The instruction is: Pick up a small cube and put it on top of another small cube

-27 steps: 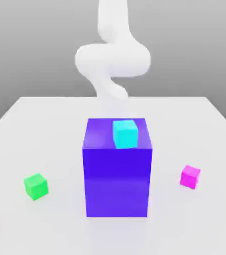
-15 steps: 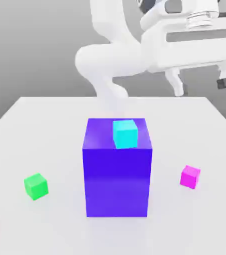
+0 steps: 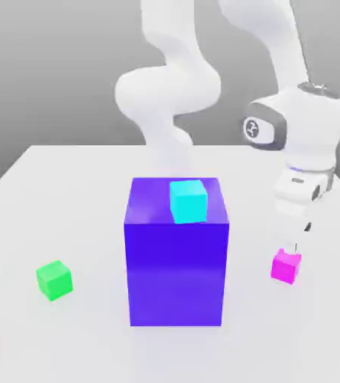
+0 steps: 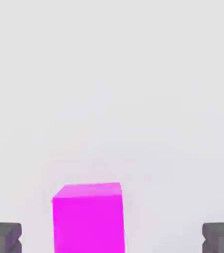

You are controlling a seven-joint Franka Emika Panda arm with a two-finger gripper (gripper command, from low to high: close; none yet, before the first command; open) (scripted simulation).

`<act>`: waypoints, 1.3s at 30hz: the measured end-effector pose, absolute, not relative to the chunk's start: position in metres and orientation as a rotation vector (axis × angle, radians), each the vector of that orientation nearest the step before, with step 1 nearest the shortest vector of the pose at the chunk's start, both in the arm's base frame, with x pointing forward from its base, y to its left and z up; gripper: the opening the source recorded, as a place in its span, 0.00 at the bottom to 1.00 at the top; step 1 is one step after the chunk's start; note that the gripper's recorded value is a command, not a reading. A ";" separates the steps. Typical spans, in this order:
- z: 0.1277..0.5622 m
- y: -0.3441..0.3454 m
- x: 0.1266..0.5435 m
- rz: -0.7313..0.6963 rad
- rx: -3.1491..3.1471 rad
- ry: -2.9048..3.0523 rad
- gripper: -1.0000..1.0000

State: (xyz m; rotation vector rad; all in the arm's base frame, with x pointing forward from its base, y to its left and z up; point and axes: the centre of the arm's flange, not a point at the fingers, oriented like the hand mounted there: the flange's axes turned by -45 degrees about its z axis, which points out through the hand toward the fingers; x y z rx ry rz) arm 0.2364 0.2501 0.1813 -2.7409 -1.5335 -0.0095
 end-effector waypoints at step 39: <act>0.307 0.132 0.406 -0.511 -2.879 -1.344 0.00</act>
